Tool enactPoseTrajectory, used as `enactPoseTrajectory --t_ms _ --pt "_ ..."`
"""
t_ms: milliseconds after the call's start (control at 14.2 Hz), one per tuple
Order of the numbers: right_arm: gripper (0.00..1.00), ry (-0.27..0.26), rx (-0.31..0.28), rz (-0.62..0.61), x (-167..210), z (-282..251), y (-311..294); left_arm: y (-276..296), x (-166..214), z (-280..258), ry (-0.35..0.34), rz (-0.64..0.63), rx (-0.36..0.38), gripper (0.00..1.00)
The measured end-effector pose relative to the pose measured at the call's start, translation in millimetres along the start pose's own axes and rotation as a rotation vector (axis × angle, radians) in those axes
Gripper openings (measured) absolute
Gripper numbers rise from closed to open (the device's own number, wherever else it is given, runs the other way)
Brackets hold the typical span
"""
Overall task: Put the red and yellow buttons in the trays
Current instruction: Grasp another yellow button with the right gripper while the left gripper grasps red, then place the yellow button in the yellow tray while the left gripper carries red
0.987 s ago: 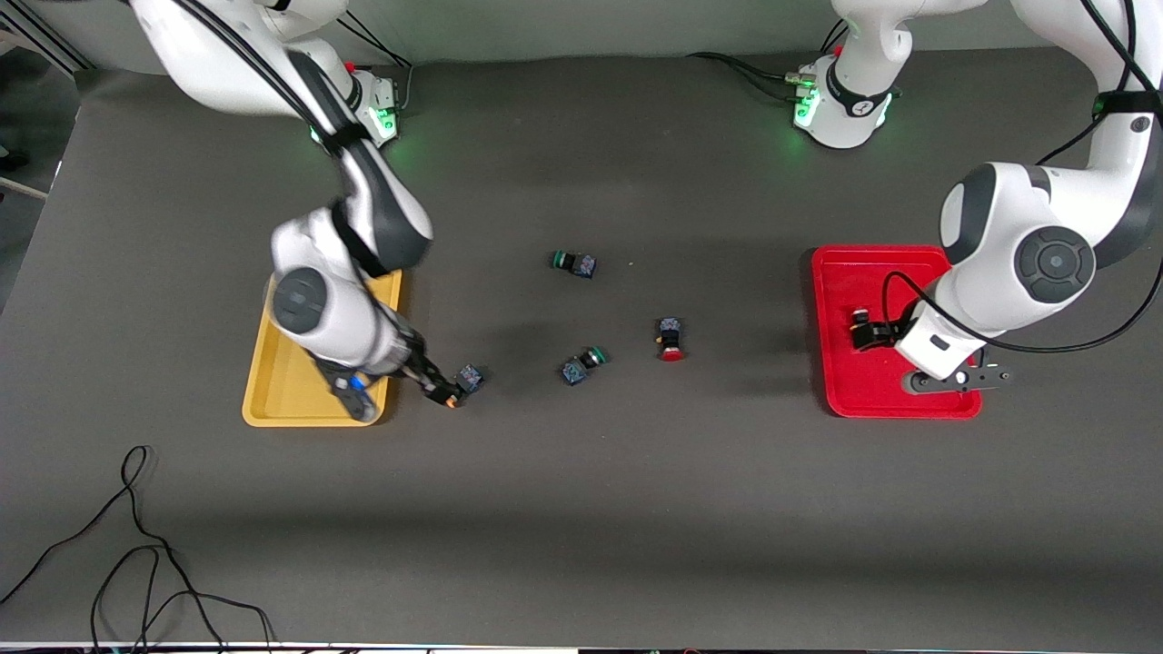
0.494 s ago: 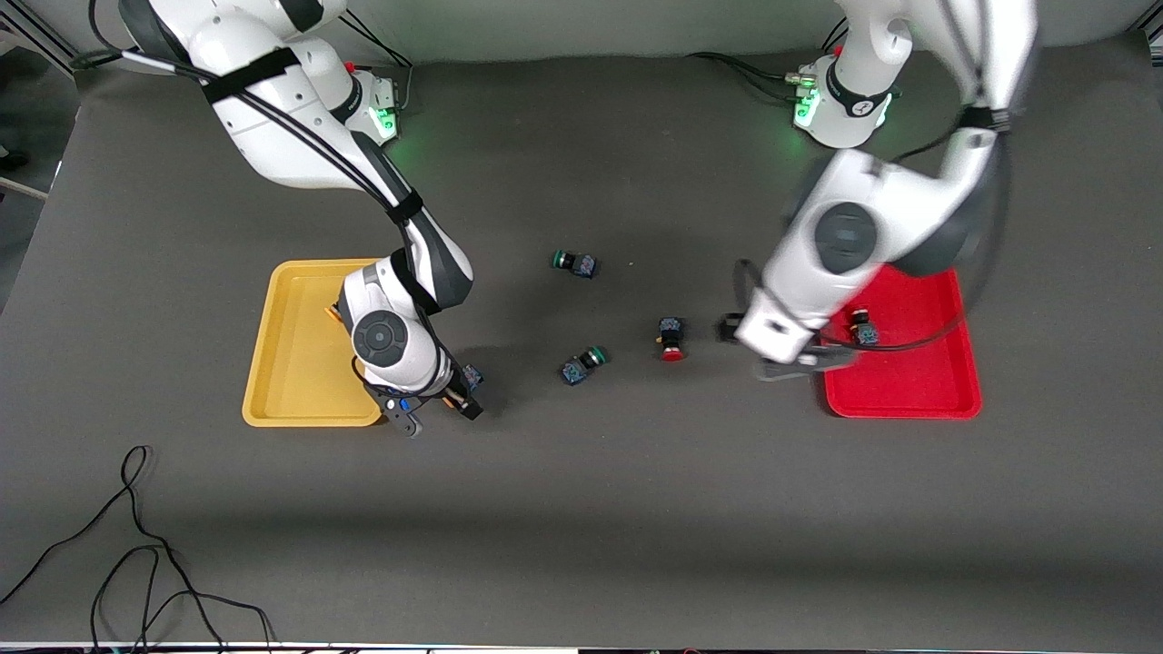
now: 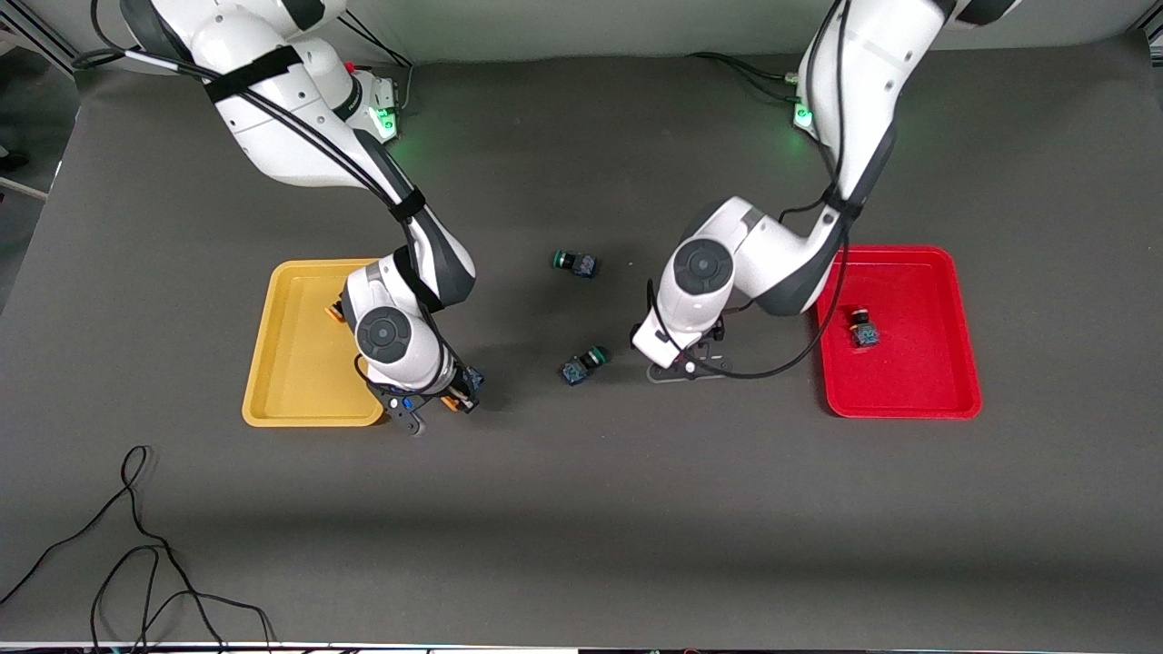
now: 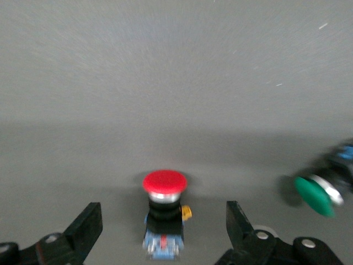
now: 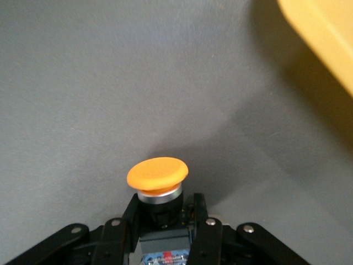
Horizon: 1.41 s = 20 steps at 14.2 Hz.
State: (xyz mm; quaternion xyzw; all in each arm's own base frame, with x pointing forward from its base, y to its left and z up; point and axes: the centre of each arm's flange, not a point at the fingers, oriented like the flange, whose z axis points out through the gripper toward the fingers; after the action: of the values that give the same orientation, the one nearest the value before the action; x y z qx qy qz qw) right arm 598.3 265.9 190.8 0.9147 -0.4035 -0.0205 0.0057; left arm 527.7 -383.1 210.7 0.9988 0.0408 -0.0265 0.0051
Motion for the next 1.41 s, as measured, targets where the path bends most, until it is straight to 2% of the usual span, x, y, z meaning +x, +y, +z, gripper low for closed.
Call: enactPoseTrajectory --t_ms 141,282,423,564,705,846,917,987,1128,1269,1340,1410 --pt "0.41 -0.009 -0.025 -0.024 17.4 -31.3 9.4 0.8 -3.1 24.2 -0.017 0.008 0.009 0.96" --pt "0.41 -0.033 -0.064 -0.076 51.9 -79.3 33.9 3.7 -6.5 28.4 -0.022 0.01 0.013 0.75" --pt "0.41 -0.042 -0.09 -0.129 101.9 -115.2 76.3 8.9 -9.9 27.0 -0.02 0.0 0.012 0.51" --pt "0.41 -0.036 -0.095 -0.163 147.4 -104.8 127.4 11.5 -9.4 23.3 -0.015 -0.014 0.01 0.33" --pt "0.41 -0.023 -0.086 -0.2 168.1 -66.3 163.3 12.1 1.0 0.8 0.01 -0.042 -0.007 0.33" --pt "0.41 -0.025 -0.087 -0.229 178.6 -45.3 182.3 4.9 14.0 -54.7 0.007 -0.088 -0.009 0.33" --pt "0.44 -0.025 -0.085 -0.235 180.4 -46.1 183.6 -1.7 18.8 -94.9 0.001 -0.113 -0.008 0.33" --pt "0.55 -0.018 -0.077 -0.238 180.7 -53.0 181.4 -10.9 21.2 -137.0 -0.005 -0.134 0.0 0.33" --pt "0.75 -0.013 -0.06 -0.245 180.9 -88.8 174.0 -43.6 25.0 -207.8 -0.026 -0.164 0.02 0.33" --pt "0.91 -0.023 -0.047 -0.253 179.9 -155.8 168.1 -102.0 36.4 -244.0 -0.073 -0.152 0.034 0.33" --pt "1.0 -0.011 -0.024 -0.262 177.0 -195.7 167.0 -140.5 46.7 -252.0 -0.099 -0.142 0.043 0.33" --pt "1.0 0.012 0.009 -0.277 171.1 -236.2 168.4 -185.2 58.0 -256.0 -0.123 -0.13 0.046 0.33"
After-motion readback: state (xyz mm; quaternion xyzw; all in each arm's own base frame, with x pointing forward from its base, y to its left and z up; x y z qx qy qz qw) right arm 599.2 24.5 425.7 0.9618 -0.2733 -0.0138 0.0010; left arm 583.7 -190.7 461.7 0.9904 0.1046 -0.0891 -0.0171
